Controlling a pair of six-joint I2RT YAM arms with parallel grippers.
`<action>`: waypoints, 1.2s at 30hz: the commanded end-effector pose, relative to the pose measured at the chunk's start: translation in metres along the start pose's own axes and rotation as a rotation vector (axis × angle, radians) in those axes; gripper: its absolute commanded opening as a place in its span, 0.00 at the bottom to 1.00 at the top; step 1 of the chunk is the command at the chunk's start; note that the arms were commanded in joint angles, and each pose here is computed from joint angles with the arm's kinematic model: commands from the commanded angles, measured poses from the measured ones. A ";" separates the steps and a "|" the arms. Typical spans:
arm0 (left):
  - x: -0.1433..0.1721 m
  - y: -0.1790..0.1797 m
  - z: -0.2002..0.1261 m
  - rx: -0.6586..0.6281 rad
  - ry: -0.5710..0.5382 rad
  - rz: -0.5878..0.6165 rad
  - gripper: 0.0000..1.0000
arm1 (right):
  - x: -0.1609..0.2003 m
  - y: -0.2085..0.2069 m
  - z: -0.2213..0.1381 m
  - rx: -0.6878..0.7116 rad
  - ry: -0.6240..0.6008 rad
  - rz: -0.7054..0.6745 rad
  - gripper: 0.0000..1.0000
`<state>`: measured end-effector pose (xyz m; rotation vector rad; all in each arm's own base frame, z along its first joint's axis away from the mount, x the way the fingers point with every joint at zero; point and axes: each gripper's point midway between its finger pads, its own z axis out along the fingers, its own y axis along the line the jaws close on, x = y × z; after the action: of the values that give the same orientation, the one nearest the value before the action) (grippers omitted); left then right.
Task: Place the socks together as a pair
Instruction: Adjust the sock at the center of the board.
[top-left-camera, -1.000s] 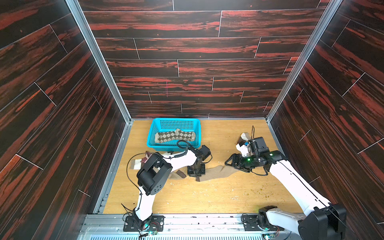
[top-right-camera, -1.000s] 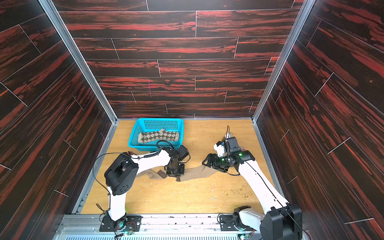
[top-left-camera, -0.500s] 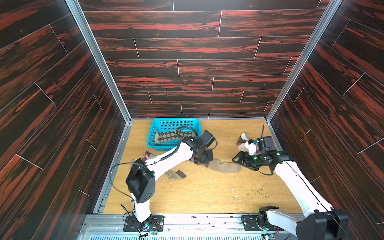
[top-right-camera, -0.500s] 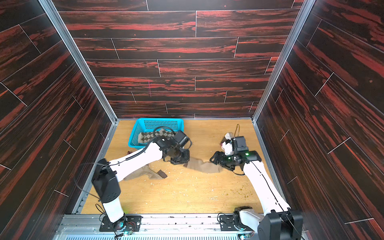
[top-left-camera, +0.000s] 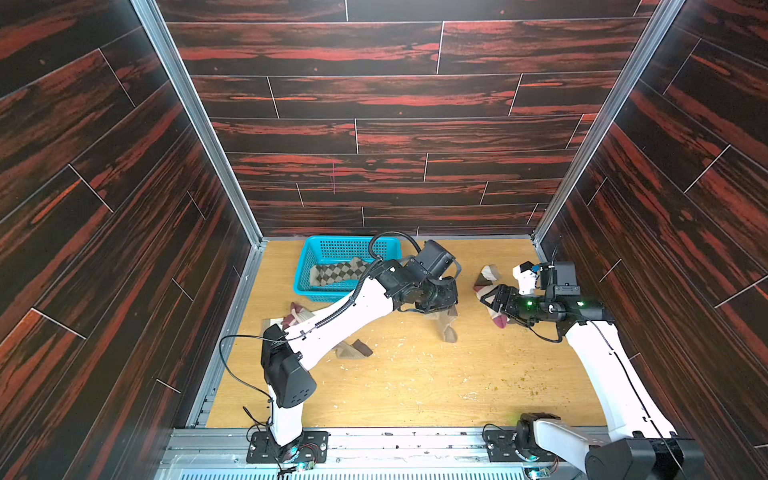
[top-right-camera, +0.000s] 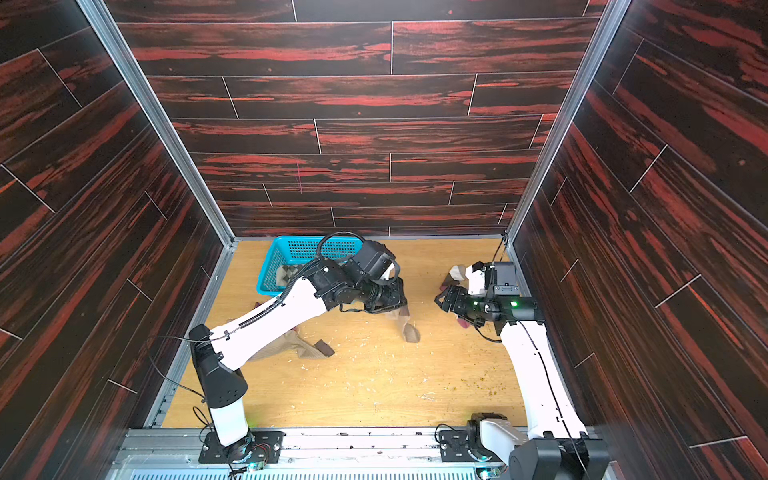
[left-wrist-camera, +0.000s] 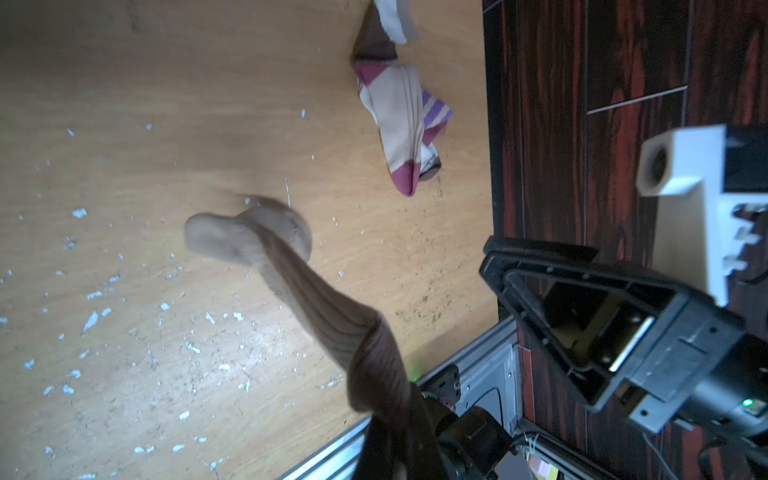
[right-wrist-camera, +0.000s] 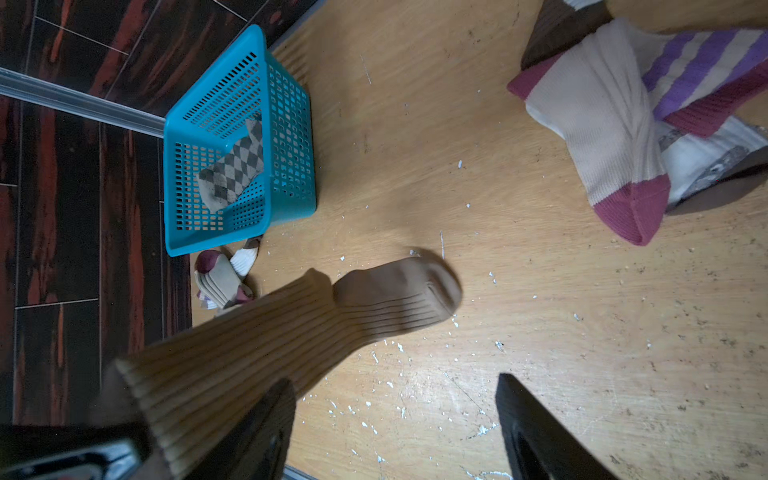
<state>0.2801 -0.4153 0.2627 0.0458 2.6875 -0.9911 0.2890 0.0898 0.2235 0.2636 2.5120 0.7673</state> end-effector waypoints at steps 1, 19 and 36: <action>0.011 0.022 -0.003 -0.055 0.020 -0.032 0.01 | 0.009 0.007 -0.004 -0.040 0.033 -0.006 0.79; 0.109 0.224 0.008 -0.436 0.048 -0.092 0.05 | 0.122 -0.013 0.107 -0.042 0.454 0.081 0.24; 0.092 0.253 -0.036 -0.567 -0.088 -0.181 0.83 | 0.142 -0.105 0.148 0.348 0.379 0.220 0.11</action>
<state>0.2038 -0.2218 0.0753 -0.2749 2.8922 -0.2642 0.2395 0.1484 0.0140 0.4394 3.0300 0.7067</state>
